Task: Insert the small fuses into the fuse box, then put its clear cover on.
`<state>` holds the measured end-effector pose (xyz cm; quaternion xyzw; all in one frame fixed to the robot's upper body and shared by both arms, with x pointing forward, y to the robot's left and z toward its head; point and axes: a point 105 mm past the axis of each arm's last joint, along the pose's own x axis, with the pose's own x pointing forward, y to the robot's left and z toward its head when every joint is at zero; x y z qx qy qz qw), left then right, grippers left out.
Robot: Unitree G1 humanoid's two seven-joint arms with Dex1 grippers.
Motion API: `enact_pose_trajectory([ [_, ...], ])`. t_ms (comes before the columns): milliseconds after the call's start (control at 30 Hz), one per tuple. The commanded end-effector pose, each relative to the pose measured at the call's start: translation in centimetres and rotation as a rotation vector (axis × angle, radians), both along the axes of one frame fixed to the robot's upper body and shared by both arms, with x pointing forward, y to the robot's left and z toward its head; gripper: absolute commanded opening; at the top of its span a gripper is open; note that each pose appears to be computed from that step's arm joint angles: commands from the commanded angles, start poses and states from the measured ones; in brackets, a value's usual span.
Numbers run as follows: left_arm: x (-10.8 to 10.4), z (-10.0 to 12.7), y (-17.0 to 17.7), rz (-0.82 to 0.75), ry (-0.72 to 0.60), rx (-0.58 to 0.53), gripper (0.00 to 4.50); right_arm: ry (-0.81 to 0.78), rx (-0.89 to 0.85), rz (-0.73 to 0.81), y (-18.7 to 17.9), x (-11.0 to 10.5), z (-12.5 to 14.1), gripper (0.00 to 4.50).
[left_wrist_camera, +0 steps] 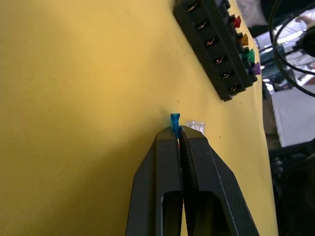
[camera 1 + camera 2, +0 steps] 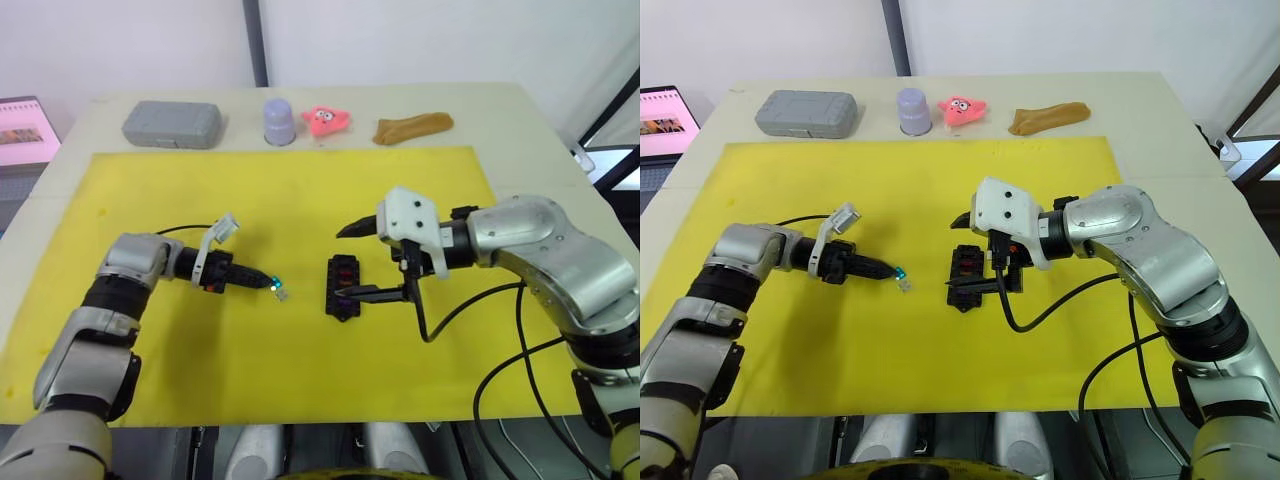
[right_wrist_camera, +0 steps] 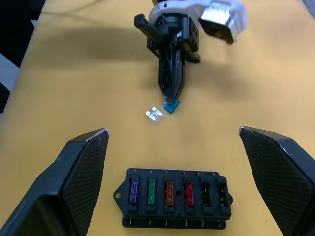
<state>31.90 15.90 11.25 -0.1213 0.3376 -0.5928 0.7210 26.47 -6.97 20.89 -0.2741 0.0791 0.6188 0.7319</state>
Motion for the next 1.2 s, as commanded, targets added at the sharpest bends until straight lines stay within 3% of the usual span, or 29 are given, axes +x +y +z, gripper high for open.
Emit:
enact_pose_trajectory([
  [33, -0.2, 6.3, -0.3, -0.024, -0.264, -0.134, 0.04, 0.002, 0.045, -0.031, -0.1, 0.0, 1.1, 4.50],
  [133, -1.8, 10.0, -1.6, -0.079, -0.423, -0.182, 0.04, 0.090, 0.086, -0.093, -0.6, 0.5, 1.7, 4.50],
  [267, -3.8, 12.8, -3.5, -0.138, -0.580, -0.233, 0.04, 0.181, 0.138, -0.117, -0.7, 0.6, 3.0, 4.50],
  [467, -5.1, 13.6, -5.3, -0.198, -0.654, -0.262, 0.04, 0.288, 0.221, -0.101, 0.0, 0.4, 4.9, 4.50],
  [567, -5.0, 13.2, -5.7, -0.205, -0.660, -0.259, 0.00, 0.326, 0.241, -0.089, 0.3, 0.0, 5.3, 3.60],
  [633, -4.9, 13.1, -5.8, -0.210, -0.663, -0.256, 0.00, 0.343, 0.239, -0.091, 0.5, -0.1, 5.2, 2.64],
  [1000, -4.8, 12.6, -6.4, -0.227, -0.674, -0.251, 0.00, 0.397, 0.268, -0.077, 1.6, -0.6, 5.0, 2.64],
  [1133, -4.8, 12.5, -6.3, -0.223, -0.673, -0.249, 0.00, 0.400, 0.274, -0.073, 1.7, -0.7, 5.1, 1.32],
  [1200, -4.8, 12.5, -6.3, -0.221, -0.673, -0.249, 0.00, 0.401, 0.272, -0.074, 1.7, -0.7, 5.1, 1.32],
])
